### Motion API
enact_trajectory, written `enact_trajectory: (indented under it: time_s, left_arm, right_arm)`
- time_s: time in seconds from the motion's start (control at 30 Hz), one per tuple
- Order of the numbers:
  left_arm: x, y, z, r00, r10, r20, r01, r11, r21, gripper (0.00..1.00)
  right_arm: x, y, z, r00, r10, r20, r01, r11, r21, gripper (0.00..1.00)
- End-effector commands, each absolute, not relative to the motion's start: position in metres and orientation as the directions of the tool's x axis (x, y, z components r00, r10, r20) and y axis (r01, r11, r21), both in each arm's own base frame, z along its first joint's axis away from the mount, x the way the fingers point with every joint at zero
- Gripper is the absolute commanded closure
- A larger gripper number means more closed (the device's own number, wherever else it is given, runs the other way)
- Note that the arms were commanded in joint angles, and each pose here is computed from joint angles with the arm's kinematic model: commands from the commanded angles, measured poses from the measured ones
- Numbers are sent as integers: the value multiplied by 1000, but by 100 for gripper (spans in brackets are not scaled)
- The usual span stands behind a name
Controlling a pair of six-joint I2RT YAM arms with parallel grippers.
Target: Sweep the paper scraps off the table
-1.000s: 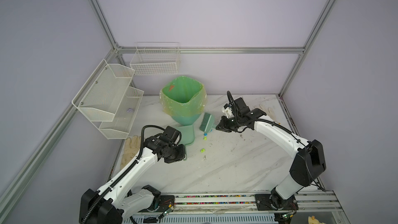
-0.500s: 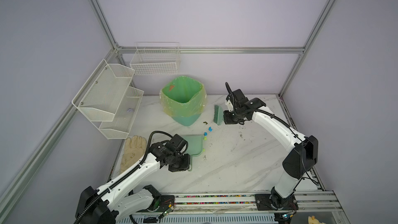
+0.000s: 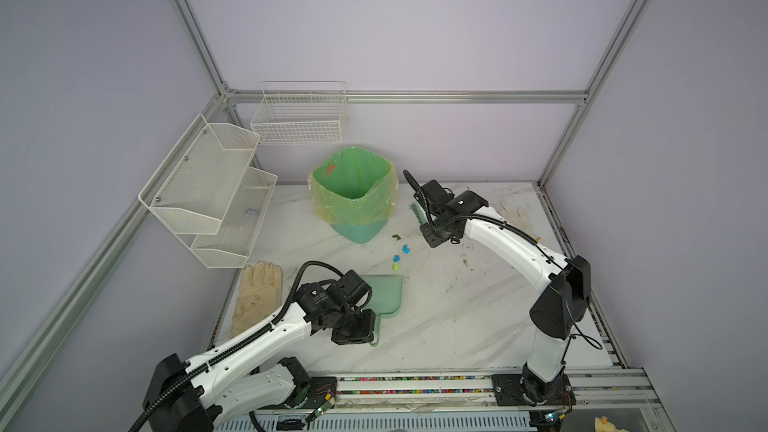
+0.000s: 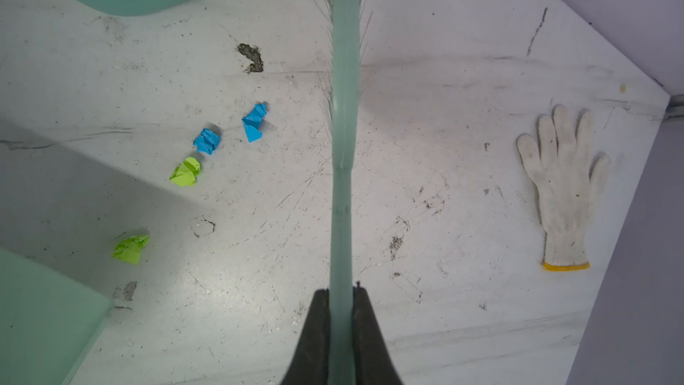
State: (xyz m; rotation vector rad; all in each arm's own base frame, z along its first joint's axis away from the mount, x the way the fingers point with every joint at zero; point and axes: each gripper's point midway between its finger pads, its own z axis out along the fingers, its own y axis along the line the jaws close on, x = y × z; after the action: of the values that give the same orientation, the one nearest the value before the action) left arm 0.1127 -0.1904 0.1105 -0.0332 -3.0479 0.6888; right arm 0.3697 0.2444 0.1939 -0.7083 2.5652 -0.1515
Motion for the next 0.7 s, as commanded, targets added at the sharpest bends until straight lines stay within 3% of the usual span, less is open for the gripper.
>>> enact_trajectory:
  time_s: [0.0, 0.17, 0.67]
  left_arm:
    - [110, -195, 101, -999, 26, 38, 7, 901, -433, 100]
    - [109, -195, 93, -998, 43, 49, 19, 912, -409, 100]
    - [101, -200, 75, -992, 37, 124, -16, 916, -401, 100]
  right_arm:
    - [367, 244, 185, -720, -613, -324, -526, 788, -320, 100]
    - [374, 250, 177, -709, -642, -293, -538, 761, -364, 100]
    - [384, 266, 161, -622, -709, -333, -558, 700, -446, 100]
